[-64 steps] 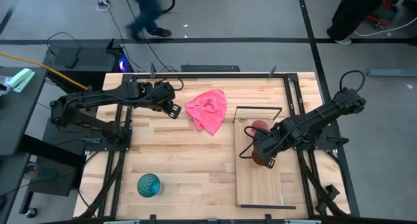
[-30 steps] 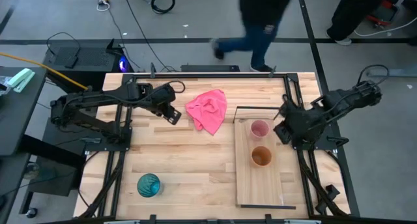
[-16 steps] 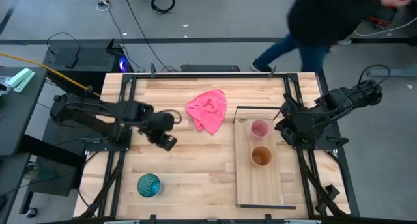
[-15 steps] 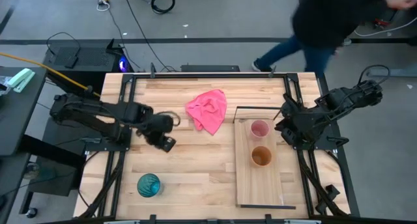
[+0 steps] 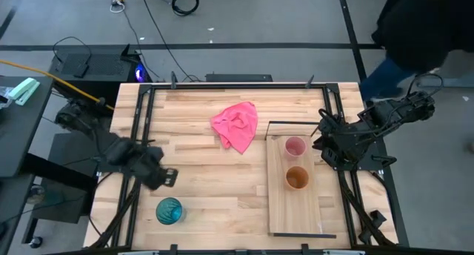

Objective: Stack small to large cups/mugs on shelf
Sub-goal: Move the blue plastic glass from the bottom left to the bottom center of the table

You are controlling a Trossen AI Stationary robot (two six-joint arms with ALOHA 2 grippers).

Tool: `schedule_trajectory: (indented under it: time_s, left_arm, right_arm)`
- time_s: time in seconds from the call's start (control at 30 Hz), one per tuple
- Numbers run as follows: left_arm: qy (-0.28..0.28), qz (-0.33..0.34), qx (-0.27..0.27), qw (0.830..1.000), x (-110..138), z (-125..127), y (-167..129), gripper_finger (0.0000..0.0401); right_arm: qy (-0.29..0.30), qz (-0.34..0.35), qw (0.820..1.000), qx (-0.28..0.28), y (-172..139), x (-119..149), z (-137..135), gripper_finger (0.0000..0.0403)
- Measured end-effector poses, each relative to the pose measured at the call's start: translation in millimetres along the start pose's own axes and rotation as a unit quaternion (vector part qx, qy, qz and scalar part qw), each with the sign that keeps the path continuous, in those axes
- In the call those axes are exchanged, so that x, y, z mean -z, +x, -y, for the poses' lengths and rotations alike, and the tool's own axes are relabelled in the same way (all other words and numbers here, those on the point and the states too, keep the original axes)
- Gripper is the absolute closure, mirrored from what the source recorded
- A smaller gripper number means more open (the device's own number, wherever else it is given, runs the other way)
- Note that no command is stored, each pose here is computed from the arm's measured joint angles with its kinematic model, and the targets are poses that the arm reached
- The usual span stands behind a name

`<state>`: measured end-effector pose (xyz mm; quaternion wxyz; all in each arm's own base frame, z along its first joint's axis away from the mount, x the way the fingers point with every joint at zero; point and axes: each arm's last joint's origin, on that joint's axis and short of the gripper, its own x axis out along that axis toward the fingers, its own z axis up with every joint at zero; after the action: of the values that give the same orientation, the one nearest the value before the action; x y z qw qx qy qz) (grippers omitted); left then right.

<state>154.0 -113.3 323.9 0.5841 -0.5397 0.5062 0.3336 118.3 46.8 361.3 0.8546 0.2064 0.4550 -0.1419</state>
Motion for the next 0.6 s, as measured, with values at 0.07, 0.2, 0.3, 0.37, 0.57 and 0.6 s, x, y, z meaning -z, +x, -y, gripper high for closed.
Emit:
schedule_trajectory:
  time_s: [0.07, 0.2, 0.3, 0.37, 0.57, 0.6]
  left_arm:
    - [-0.008, -0.006, -0.005, 1.000, 12, -6, 0, 0.0335]
    - [-0.022, -0.020, -0.017, 0.999, 35, -15, 3, 0.0342]
    - [-0.021, -0.032, -0.003, 0.999, 46, -14, 6, 0.0345]
    - [-0.023, -0.035, 0.011, 0.999, 50, -8, 11, 0.0346]
    - [-0.017, -0.021, 0.027, 0.999, 60, 8, 30, 0.0342]
    - [-0.017, -0.020, 0.025, 0.999, 61, 8, 31, 0.0342]
  right_arm:
    - [0.000, 0.000, 1.000, 0.000, 0, 0, 0, 0.0319]
    - [0.000, 0.000, 1.000, 0.000, 0, 0, 0, 0.0319]
    - [0.000, 0.000, 1.000, 0.000, 0, 0, 0, 0.0319]
    - [0.002, 0.000, 1.000, 0.000, 0, 0, 0, 0.0319]
    - [0.004, 0.012, 1.000, 0.000, 0, -1, -1, 0.0319]
    - [0.005, 0.014, 1.000, -0.003, 0, -2, -2, 0.0319]
